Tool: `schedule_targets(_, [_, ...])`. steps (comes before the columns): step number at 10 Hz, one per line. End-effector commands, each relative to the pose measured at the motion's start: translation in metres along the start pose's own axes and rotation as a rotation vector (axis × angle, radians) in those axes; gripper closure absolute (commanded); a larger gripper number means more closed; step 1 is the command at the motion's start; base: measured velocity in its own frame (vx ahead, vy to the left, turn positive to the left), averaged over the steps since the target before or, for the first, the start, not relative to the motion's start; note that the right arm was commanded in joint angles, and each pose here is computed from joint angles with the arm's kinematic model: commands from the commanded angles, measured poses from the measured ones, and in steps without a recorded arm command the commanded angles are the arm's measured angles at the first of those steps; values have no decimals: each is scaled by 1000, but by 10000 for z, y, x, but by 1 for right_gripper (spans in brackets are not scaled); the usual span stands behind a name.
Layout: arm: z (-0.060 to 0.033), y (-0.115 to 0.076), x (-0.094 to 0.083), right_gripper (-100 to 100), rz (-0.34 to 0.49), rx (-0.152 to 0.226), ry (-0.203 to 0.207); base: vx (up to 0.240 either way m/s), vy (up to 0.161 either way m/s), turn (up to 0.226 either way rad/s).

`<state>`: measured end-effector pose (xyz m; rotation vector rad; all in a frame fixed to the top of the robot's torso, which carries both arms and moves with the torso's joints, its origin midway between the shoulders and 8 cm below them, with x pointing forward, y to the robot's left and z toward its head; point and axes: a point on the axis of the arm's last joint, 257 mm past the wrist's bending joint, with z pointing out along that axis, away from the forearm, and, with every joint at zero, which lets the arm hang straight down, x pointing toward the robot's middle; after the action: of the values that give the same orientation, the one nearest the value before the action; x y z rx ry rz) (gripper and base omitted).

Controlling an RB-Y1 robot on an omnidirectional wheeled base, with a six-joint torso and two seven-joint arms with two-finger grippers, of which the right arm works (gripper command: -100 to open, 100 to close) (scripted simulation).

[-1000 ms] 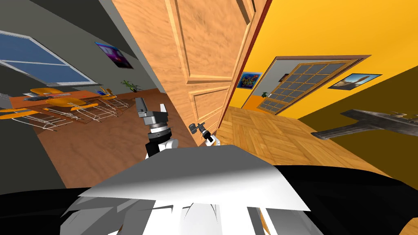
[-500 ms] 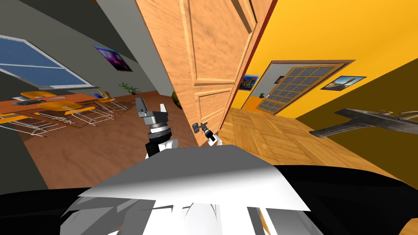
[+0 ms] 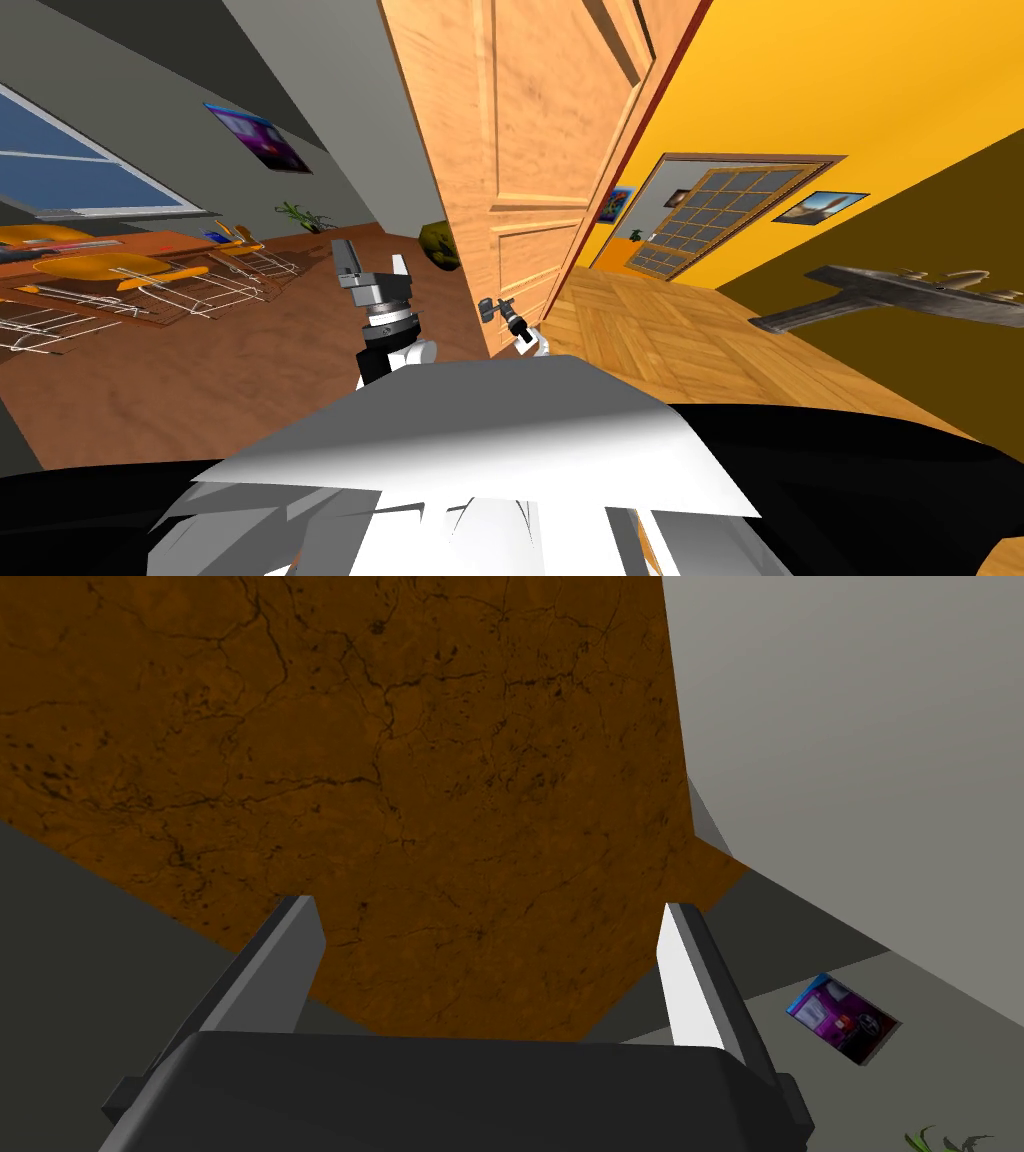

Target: Push the door open

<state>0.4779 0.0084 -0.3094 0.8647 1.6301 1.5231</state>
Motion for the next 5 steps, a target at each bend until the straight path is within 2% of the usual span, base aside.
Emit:
schedule_targets(1, [-4, -13, -188, 100, -7, 8, -31, 101, 179, -59])
schedule_targets(2, [-5, -14, -233, 100, -8, 9, -39, 94, 126, -36])
schedule_targets(3, [-5, -14, -233, 100, -8, 9, -39, 61, 62, -27])
schedule_targets(4, [-5, -14, -320, 100, -8, 8, -56, 51, 83, -30])
schedule_targets(5, [-4, -11, -402, 100, -6, 8, -72, 64, 148, -68])
